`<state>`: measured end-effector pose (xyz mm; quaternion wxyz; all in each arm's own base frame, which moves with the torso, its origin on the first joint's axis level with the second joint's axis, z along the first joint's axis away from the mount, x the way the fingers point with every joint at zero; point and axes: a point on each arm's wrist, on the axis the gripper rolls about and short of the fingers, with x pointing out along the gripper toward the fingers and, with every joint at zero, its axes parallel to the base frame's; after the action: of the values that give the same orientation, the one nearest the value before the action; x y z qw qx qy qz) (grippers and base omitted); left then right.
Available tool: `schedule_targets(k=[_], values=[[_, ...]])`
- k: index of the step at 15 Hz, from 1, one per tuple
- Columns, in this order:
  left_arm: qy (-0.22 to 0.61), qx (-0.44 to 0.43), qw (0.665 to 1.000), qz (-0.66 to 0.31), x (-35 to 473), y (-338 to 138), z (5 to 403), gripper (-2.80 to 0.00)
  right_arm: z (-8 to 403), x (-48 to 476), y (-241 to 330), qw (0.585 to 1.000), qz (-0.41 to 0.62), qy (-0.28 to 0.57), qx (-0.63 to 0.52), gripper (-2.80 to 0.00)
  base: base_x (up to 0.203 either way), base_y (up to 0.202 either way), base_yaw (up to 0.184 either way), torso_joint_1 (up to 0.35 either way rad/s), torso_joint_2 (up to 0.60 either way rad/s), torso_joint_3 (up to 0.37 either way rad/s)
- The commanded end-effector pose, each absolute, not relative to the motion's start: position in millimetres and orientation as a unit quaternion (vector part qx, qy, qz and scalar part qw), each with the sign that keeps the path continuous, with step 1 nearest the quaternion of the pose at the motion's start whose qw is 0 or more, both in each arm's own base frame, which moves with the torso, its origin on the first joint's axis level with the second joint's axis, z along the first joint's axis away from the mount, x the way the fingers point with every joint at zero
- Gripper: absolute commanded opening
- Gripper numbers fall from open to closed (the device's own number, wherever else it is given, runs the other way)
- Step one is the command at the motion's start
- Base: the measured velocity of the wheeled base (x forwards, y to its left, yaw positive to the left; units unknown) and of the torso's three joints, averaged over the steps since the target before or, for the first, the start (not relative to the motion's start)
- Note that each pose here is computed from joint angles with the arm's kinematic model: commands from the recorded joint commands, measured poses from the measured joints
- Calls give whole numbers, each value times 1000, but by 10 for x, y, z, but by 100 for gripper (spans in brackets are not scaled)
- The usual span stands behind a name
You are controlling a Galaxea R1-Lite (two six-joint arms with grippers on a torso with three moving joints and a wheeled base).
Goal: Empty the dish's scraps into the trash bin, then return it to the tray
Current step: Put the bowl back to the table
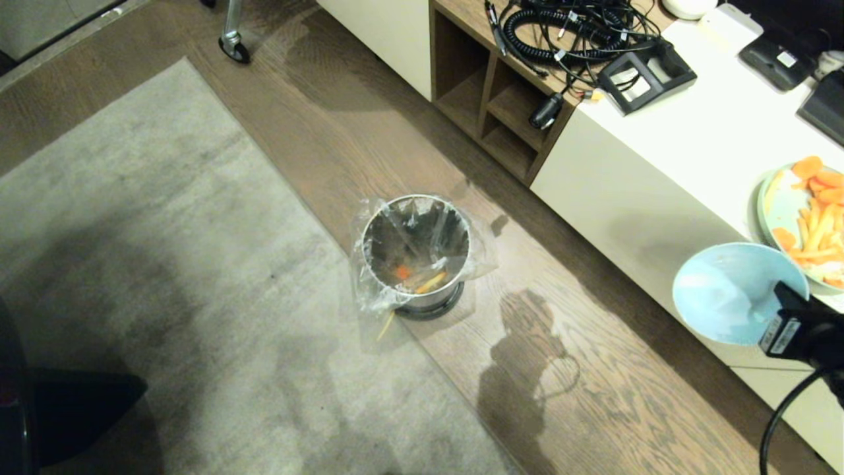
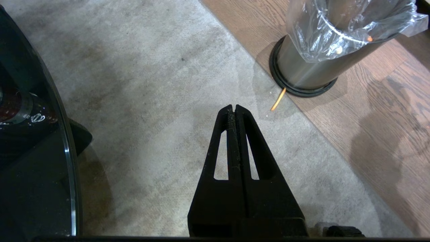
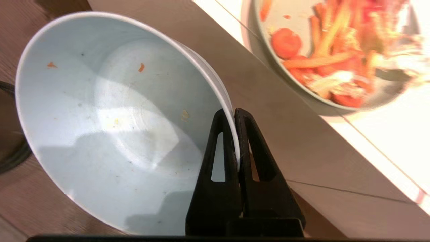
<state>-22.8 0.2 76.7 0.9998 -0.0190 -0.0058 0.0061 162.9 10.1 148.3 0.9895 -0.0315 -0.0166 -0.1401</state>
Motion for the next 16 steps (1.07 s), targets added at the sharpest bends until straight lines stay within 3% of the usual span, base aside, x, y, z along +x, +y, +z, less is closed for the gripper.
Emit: schedule_targets(k=[1, 5, 16], values=[[-6, -19, 1000, 6, -228, 3, 767, -280, 1498, 1414, 48, 987, -152, -37, -36, -280, 0, 0, 0, 0, 0, 0], [-6, -19, 1000, 7, -228, 2, 767, -280, 1527, 1066, 1, 986, -154, -22, -51, -280, 0, 0, 0, 0, 0, 0], [-6, -19, 1000, 6, -228, 3, 767, -280, 909, 87, -26, 988, -79, 122, -60, -280, 0, 0, 0, 0, 0, 0]])
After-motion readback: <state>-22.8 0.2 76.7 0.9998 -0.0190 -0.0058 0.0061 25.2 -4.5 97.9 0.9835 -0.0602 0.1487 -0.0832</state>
